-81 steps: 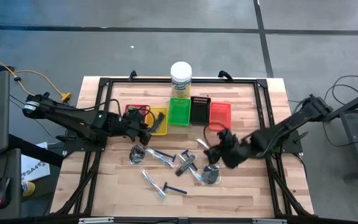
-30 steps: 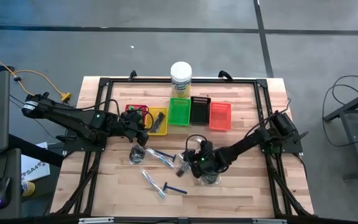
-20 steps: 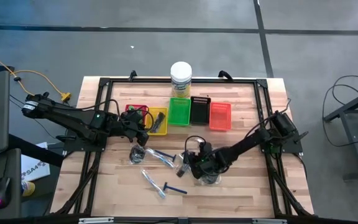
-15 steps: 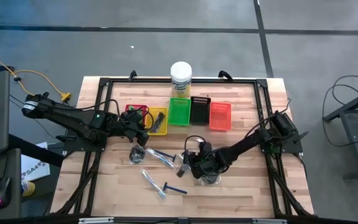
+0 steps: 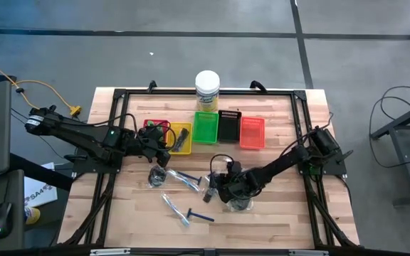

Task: Pick & Place Travel size toiletries
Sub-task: Put the black hair comb into the yellow bin

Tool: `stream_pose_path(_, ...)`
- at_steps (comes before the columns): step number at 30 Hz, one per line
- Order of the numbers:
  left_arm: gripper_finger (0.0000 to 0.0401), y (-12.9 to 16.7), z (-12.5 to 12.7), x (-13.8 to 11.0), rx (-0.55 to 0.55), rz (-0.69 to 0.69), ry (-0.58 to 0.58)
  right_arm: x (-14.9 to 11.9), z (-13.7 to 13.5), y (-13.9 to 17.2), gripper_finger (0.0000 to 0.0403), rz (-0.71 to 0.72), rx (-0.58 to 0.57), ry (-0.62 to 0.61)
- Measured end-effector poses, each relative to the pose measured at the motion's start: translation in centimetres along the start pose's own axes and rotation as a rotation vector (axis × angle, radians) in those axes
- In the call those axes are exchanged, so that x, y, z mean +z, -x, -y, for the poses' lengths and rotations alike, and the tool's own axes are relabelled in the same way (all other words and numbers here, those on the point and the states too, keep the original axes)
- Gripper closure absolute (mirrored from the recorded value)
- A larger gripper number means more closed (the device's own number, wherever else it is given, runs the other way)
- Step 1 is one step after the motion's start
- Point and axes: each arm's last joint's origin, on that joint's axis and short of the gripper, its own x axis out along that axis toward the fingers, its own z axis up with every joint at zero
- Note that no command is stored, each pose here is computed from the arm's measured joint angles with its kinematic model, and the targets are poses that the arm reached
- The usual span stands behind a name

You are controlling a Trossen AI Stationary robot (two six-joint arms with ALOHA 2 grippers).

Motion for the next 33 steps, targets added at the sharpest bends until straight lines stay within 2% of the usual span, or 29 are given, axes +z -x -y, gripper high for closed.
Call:
stream_pose_path(3,0.0279,0.0,0.0,0.0,0.001,-0.001,0.0,0.2,-0.1,-0.1,0.0396,0.003,0.003,0.018)
stream_pose_path(9,0.0279,1.2,-0.7,0.3,-0.021,0.026,0.017,0.3,-0.6,0.1,0.04,-0.025,0.026,0.027)
stream_pose_path(16,0.0279,3.6,-2.0,0.9,-0.077,0.084,0.061,1.0,-1.9,1.7,0.0401,-0.029,0.101,0.078)
stream_pose_path(23,0.0279,4.7,-2.9,1.0,-0.087,0.101,0.071,2.2,-3.6,3.0,0.0401,-0.021,0.2,0.103)
stream_pose_path(29,0.0279,4.8,-3.0,0.9,-0.081,0.097,0.068,4.9,-5.9,4.4,0.0401,0.02,0.344,0.108)
stream_pose_path(33,0.0279,4.8,-3.0,0.9,-0.079,0.094,0.066,7.6,-7.7,4.1,0.0401,0.08,0.433,0.125)
